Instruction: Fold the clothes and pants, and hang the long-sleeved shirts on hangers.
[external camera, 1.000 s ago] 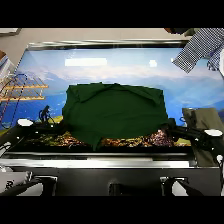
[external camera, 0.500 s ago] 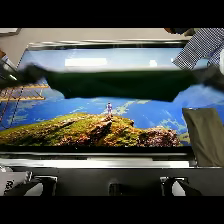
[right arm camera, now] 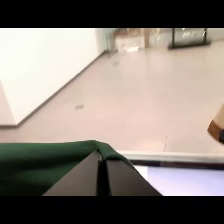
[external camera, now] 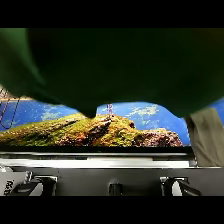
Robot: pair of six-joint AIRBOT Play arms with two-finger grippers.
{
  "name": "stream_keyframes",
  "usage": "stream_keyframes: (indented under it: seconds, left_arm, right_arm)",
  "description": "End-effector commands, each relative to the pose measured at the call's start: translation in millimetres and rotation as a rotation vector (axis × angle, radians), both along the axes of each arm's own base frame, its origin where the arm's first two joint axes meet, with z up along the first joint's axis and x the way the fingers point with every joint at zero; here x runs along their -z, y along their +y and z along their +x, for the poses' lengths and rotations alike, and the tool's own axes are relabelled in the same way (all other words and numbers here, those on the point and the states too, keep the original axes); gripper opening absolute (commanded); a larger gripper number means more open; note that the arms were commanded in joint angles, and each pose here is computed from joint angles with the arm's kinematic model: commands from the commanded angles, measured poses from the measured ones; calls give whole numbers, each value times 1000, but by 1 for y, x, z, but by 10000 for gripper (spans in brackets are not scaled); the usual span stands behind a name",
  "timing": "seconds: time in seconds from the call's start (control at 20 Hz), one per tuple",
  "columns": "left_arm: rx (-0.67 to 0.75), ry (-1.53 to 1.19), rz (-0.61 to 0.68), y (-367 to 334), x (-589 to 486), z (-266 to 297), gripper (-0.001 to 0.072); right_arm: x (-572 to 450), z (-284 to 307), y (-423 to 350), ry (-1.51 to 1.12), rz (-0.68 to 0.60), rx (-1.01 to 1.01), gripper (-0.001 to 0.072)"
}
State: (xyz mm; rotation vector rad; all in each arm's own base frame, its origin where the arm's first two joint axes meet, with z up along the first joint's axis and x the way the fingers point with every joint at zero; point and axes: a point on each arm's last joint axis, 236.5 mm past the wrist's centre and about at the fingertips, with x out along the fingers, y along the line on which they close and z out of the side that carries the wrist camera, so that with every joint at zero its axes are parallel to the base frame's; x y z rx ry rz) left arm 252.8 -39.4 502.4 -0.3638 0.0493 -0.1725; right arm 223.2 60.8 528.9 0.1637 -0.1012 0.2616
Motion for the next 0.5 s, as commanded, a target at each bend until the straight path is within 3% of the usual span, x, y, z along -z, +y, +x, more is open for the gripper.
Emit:
stream_keyframes:
  seconds: [0.0, 0.2, 0.35, 0.45]
  left_arm:
    - [-116, 31, 4, 23, 5, -31, 16]
    - [-105, 213, 42, 28, 59, 21, 16]
    - [-36, 442, 89, 27, 142, 95, 16]
    - [25, 605, 76, 22, 213, 147, 16]
  right_arm:
    - [-15, -26, -1, -46, 61, 54, 24]
    - [36, 35, -17, 210, 189, -7, 24]
    - [141, 115, -32, 592, 303, -101, 24]
    - [234, 171, -30, 821, 314, -125, 25]
